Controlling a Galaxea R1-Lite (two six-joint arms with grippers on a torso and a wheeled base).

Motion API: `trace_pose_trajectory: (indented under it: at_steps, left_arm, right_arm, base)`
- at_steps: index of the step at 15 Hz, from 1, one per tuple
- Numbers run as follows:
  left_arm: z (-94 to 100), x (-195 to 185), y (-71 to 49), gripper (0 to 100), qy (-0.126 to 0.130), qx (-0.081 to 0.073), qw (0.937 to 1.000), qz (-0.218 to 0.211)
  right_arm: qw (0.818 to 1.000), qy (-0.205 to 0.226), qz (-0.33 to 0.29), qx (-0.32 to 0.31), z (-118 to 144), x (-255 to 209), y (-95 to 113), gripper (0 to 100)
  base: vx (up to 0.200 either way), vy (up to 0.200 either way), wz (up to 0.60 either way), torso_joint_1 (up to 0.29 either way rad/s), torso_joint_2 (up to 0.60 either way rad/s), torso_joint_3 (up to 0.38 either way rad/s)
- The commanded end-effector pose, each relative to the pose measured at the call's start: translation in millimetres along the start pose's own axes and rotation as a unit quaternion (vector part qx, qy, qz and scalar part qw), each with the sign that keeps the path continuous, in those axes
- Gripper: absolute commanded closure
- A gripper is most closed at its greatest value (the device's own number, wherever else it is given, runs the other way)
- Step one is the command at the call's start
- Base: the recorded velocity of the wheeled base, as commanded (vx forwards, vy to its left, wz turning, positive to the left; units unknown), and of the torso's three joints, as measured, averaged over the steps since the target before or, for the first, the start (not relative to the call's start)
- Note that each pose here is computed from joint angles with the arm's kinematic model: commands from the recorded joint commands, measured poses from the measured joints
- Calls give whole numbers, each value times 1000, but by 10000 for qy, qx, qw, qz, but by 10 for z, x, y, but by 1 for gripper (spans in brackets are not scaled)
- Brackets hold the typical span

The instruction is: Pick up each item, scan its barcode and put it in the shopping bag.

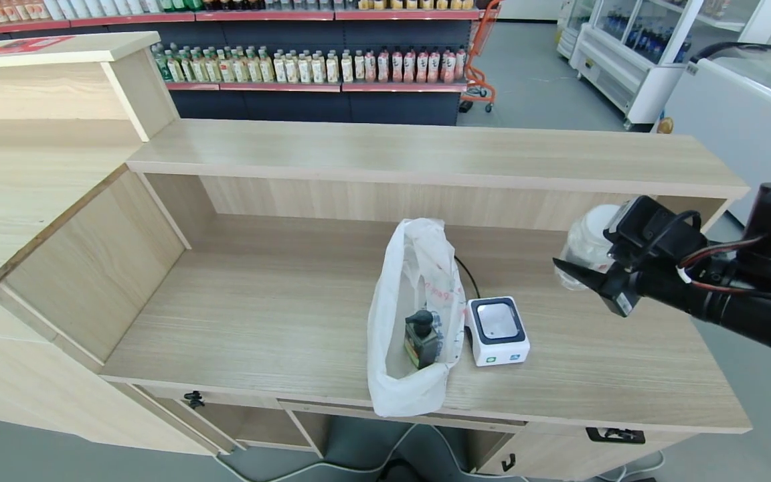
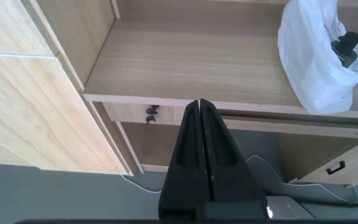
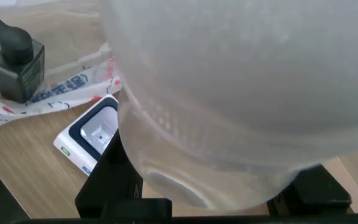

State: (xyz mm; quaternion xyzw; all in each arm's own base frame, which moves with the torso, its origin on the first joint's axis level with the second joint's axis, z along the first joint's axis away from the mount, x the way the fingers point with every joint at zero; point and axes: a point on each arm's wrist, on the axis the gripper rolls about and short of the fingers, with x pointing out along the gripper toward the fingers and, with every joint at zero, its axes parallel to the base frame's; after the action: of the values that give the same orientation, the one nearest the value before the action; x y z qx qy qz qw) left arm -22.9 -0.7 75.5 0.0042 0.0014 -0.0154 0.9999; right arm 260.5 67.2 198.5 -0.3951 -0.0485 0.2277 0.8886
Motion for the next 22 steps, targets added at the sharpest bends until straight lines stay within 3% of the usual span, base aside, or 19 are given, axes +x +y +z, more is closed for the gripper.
trace_pose_trajectory:
  at_steps: [1, 5, 12, 22]
  left_arm:
    - [-1, 0, 0, 100, 0, -4, 10000, 1]
    - [-1, 0, 0, 100, 0, -4, 10000, 1]
    - [-1, 1, 0, 100, 8, -4, 10000, 1]
    - [-1, 0, 0, 100, 0, -4, 10000, 1]
  right_arm:
    - [9997, 105, 211, 56, -230, 209, 58, 100]
    - [9983, -405, 425, -54, -477, 530, -35, 100]
    - [9899, -1003, 1005, -48, -700, 844, 114, 100]
    - [9842, -1119, 1331, -348, -1003, 972, 317, 100]
  base:
    - [0, 0, 0, 0, 0, 0]
    - [0, 0, 0, 0, 0, 0]
    - [0, 0, 0, 0, 0, 0]
    - [0, 0, 0, 0, 0, 0]
